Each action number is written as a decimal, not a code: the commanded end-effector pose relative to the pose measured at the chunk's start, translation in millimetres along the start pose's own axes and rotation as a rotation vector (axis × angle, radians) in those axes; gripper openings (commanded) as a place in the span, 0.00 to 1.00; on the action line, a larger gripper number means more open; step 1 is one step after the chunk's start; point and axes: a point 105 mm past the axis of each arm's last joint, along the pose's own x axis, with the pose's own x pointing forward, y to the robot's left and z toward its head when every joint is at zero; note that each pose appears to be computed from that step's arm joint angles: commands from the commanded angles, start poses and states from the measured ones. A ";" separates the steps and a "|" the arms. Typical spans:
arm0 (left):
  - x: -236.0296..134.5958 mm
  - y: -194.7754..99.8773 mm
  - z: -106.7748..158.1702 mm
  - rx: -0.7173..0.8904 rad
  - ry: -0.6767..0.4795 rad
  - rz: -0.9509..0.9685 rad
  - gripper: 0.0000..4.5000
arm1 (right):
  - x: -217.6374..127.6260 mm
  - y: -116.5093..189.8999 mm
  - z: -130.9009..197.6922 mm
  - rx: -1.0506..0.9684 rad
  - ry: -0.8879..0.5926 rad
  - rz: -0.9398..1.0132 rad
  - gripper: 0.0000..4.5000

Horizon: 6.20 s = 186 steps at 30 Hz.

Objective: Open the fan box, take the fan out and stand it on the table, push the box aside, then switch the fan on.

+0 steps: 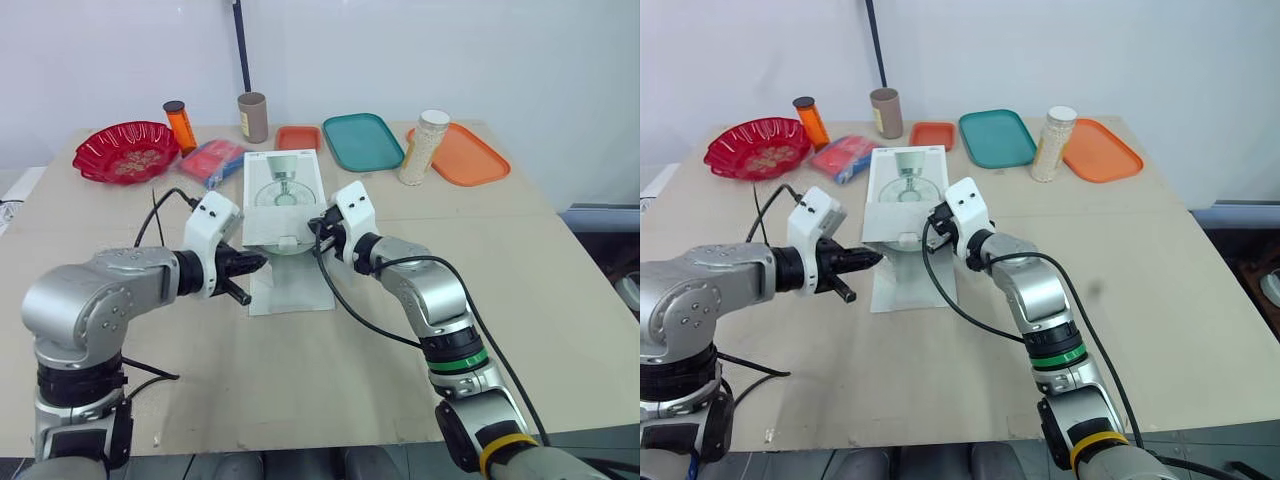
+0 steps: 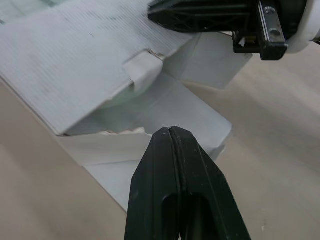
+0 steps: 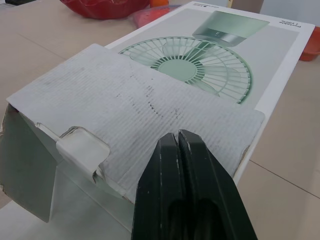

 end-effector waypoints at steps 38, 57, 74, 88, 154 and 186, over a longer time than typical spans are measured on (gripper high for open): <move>-9.4 28.8 -4.0 0.130 -0.012 0.279 0.00 | 2.2 11.0 -9.5 -0.041 0.034 0.025 0.01; 7.8 -0.3 28.6 0.055 -0.150 0.095 0.00 | 4.3 9.5 -10.6 -0.052 0.034 0.014 0.01; 14.7 20.5 7.1 0.153 -0.028 0.223 0.00 | 4.7 13.6 -10.5 -0.046 0.031 0.017 0.01; -6.1 43.3 -9.7 0.141 0.036 0.316 0.00 | 7.0 16.8 -10.9 -0.045 0.029 0.035 0.01; -56.3 66.6 5.5 0.106 -0.067 0.263 0.00 | 10.1 25.8 -21.8 -0.070 0.054 0.023 0.01; -3.2 20.0 -48.1 -0.494 -0.227 0.087 0.00 | 8.6 33.4 -23.3 -0.074 0.062 0.046 0.01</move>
